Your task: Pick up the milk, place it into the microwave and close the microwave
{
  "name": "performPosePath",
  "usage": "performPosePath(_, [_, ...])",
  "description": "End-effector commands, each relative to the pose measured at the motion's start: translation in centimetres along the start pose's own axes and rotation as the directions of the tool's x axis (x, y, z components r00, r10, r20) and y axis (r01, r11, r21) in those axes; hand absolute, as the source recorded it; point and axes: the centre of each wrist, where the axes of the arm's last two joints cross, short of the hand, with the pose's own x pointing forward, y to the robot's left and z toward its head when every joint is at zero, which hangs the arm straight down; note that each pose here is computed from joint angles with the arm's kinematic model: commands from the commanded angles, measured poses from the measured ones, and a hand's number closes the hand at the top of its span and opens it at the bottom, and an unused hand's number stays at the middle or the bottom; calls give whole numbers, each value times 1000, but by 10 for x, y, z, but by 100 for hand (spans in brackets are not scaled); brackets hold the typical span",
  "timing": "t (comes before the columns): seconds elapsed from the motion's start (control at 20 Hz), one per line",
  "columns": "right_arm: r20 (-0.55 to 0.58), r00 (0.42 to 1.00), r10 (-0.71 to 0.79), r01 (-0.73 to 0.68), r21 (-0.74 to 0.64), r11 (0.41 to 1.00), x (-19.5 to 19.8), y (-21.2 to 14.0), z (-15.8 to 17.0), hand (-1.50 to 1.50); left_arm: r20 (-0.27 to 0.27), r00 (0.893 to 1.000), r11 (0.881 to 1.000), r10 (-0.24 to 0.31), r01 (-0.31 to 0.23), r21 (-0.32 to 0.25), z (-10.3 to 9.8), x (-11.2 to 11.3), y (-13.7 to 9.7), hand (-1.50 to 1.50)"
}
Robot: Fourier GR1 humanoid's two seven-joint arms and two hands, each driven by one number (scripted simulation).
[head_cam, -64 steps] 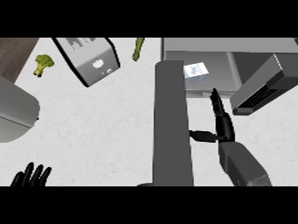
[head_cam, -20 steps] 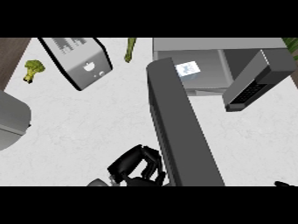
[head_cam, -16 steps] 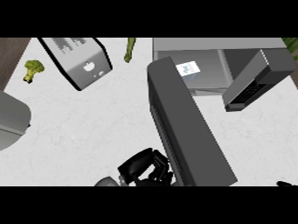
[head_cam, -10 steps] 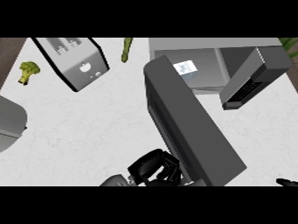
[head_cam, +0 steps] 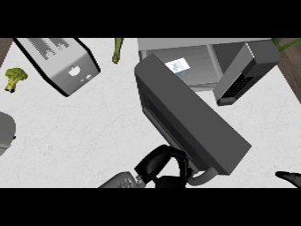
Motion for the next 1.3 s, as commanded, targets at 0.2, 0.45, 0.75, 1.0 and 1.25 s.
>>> performPosePath(0.2, [73, 993, -89, 79, 129, 989, 13, 12, -27, -150, 93, 996, 999, 11, -15, 42, -31, 37, -2, 150])
performPosePath(0.45, [92, 989, -117, 99, 179, 979, 22, 16, -44, -150, 141, 990, 994, -18, 3, 107, -51, 61, 13, 150])
performPosePath(0.75, [97, 988, -124, 97, 246, 964, 34, 21, -60, -150, 215, 974, 982, -69, 28, 188, -72, 88, 30, 150])
performPosePath(1.0, [151, 980, -133, 92, 253, 963, 47, 24, -84, -150, 219, 972, 971, -80, 27, 237, -87, 104, 45, 150])
performPosePath(1.25, [164, 971, -177, 122, 300, 946, 57, 30, -99, -150, 220, 970, 961, -100, 37, 273, -99, 117, 58, 150])
